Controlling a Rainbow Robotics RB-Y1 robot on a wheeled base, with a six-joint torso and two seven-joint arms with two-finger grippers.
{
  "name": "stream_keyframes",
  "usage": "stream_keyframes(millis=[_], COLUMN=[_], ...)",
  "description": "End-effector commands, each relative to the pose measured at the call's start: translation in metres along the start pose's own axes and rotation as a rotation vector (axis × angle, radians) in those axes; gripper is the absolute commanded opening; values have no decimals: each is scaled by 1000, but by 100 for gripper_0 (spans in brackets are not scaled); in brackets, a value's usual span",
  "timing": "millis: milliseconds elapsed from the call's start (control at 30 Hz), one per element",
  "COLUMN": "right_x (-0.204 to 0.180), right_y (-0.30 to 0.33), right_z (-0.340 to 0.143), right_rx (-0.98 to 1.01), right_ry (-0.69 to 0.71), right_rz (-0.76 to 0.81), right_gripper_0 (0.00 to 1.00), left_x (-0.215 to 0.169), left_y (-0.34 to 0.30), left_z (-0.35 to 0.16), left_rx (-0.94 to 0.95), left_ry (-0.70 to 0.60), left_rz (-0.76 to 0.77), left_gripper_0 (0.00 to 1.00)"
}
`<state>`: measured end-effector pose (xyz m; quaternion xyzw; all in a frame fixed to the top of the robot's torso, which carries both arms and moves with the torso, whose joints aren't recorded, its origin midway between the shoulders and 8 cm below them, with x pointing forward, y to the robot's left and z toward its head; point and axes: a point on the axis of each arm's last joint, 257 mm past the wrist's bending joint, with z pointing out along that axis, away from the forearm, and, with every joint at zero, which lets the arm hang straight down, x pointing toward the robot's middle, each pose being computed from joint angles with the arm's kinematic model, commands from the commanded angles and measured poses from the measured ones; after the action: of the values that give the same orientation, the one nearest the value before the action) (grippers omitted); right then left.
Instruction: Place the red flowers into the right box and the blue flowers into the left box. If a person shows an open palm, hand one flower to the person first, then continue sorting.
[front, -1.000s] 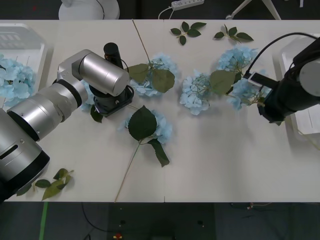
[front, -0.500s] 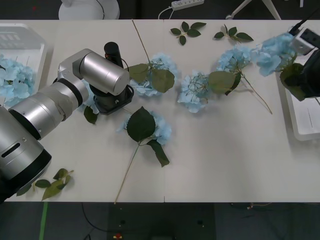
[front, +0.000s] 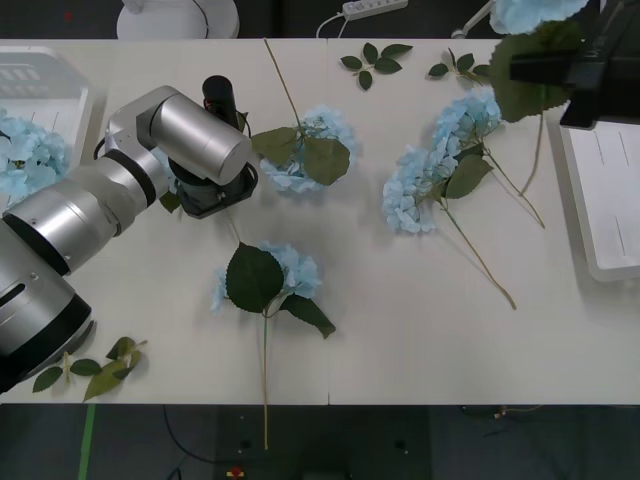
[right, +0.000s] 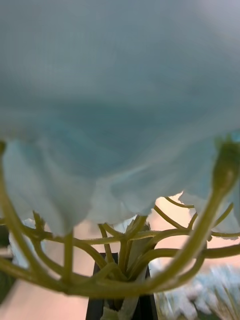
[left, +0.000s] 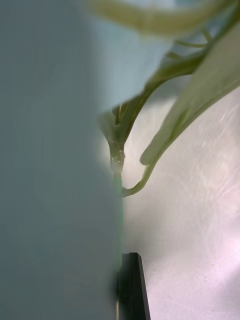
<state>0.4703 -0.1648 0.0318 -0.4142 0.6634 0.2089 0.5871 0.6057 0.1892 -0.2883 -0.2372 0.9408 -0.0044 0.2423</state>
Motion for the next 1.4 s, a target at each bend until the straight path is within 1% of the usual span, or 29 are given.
stream_keyframes(millis=[33,167,267,333,400,500,600,700,833,1067,1200,1400], right_x=[-46,-66,-79,-84,-95,-106,-116,-121,-126,-130,-135,-135], right_y=[54,75,87,92,101,109,119,128,142,155,162,176], right_z=[45,74,92,97,106,110,114,122,139,170,179,192], right_rx=[-111,-147,-168,-176,-193,-205,-227,-249,-273,-281,-289,-276], right_ry=[-159,-236,-286,-305,-343,-376,-398,-410,-419,-439,-451,-482], right_rz=[-20,4,28,43,61,75,76,88,105,148,161,184], right_gripper_0=[0,0,0,0,0,0,0,0,0,0,0,0], left_x=[-74,-110,-139,-151,-177,-204,-226,-236,-238,-225,-222,-208], left_y=[10,12,30,44,83,139,194,248,306,393,422,436], left_z=[-54,-96,-133,-147,-179,-211,-240,-257,-256,-225,-210,-184], left_rx=[40,85,80,58,-24,-145,-237,-325,-393,-520,-592,-586], left_ry=[-101,-151,-194,-213,-245,-256,-246,-216,-185,-146,-152,-151], left_rz=[159,231,301,348,479,620,686,729,743,745,756,763], left_gripper_0=[0,0,0,0,0,0,0,0,0,0,0,1])
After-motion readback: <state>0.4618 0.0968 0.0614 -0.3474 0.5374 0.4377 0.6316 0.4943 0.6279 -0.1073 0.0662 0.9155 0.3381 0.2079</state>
